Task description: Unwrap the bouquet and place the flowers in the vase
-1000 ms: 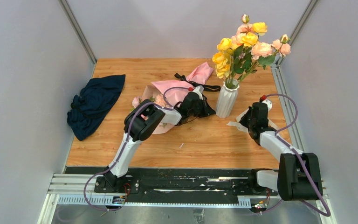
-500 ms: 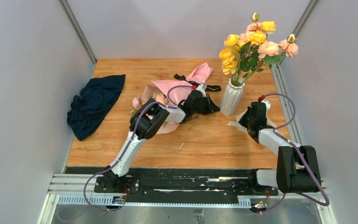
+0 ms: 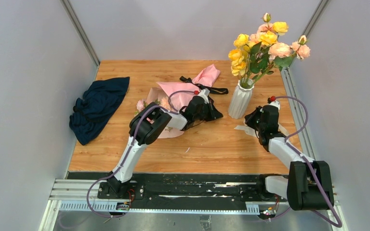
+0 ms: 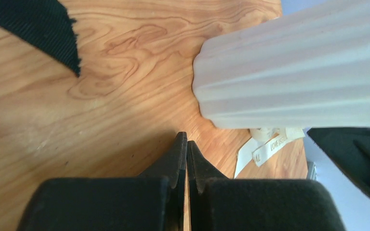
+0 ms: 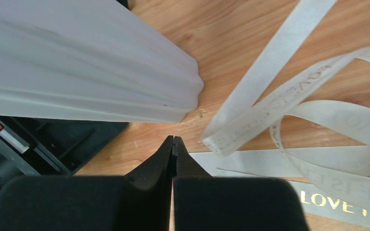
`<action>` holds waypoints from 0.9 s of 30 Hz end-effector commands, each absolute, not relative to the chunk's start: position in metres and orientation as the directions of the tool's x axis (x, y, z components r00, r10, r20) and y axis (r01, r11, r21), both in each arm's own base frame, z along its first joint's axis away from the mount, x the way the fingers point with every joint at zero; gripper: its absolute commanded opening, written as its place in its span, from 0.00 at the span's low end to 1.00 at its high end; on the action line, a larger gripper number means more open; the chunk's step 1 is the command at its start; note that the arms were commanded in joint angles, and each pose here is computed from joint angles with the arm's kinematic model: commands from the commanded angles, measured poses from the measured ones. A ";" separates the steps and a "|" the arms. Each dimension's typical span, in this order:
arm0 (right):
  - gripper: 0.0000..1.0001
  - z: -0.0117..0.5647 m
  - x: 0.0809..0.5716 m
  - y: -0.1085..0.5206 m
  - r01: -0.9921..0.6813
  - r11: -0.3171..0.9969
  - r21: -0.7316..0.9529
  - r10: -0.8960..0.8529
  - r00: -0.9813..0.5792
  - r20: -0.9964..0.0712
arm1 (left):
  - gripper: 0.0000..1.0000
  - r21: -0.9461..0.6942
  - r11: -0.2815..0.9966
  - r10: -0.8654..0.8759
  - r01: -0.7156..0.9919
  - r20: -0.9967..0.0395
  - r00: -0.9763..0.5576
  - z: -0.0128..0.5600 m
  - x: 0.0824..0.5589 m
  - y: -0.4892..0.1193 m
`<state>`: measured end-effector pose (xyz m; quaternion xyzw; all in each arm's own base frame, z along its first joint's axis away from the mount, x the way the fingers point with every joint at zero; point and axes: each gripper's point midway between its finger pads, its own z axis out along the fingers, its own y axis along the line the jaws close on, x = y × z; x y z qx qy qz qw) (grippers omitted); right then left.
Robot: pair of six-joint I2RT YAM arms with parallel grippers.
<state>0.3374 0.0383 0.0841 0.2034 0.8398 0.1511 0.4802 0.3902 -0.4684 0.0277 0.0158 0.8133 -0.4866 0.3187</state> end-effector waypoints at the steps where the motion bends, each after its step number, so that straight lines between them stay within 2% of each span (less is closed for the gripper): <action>1: 0.00 0.092 0.341 0.049 0.143 0.849 0.509 0.513 -0.454 -0.729 | 0.00 -0.742 0.586 -0.255 0.326 -0.550 -0.795 0.012 0.382 -0.442; 9: 0.00 0.063 0.348 0.064 0.150 0.828 0.540 0.533 -0.508 -0.677 | 0.00 -0.731 0.608 -0.254 0.311 -0.549 -0.796 0.005 0.368 -0.419; 27: 0.00 0.022 0.370 0.083 0.189 0.751 0.633 0.618 -0.540 -0.572 | 0.00 -0.725 0.621 -0.263 0.298 -0.551 -0.792 0.010 0.368 -0.395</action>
